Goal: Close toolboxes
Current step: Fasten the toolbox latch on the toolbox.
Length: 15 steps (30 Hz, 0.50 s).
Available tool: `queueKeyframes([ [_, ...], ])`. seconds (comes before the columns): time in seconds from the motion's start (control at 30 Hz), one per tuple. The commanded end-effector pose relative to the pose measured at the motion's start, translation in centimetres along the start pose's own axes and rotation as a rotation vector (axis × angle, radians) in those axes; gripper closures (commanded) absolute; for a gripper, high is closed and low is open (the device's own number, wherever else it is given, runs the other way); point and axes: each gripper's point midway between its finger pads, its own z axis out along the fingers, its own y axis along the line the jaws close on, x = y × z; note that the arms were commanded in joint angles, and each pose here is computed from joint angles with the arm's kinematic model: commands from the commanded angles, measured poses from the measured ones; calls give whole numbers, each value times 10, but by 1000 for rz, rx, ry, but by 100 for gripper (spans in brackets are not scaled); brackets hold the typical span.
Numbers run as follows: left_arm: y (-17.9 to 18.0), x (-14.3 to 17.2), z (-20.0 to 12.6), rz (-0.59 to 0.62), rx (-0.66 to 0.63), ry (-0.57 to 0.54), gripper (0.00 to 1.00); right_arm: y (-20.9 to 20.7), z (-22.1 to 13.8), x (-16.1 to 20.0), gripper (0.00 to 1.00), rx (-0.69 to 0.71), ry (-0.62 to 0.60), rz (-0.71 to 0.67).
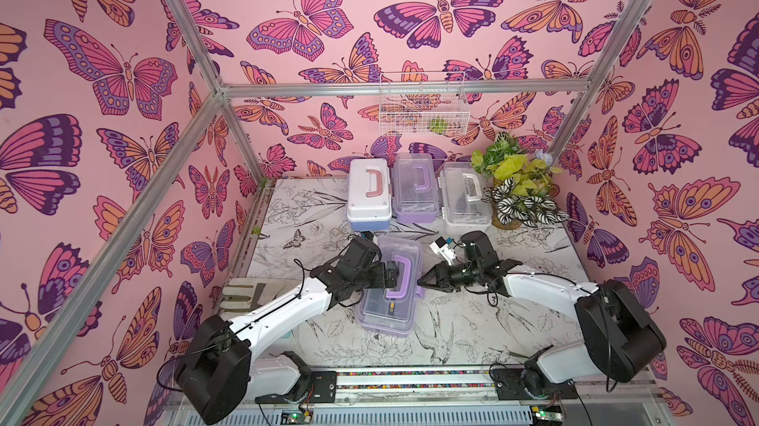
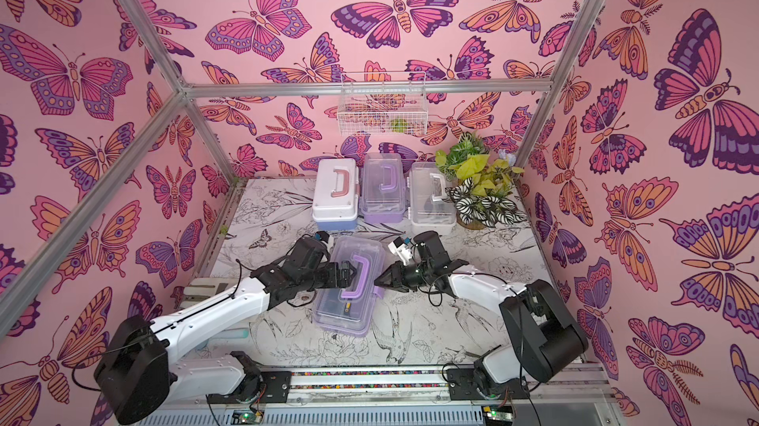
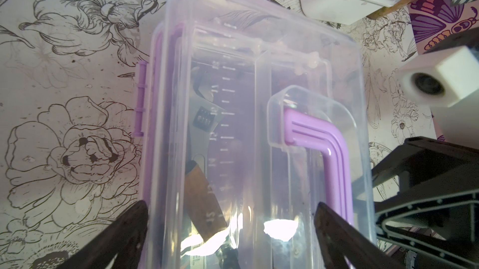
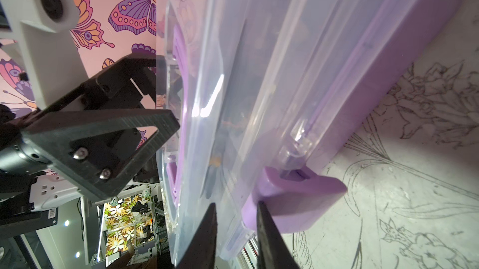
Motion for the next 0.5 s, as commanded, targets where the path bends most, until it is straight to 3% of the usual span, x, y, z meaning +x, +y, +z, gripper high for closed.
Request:
queueKeyframes([
  [0.0,29,53,9,-39,-101,198,1,-1,8,2,73,-4,-1,-7],
  [0.47,30,72,10,-51,-97,243,6,-25,17,26,70,26,-1,35],
])
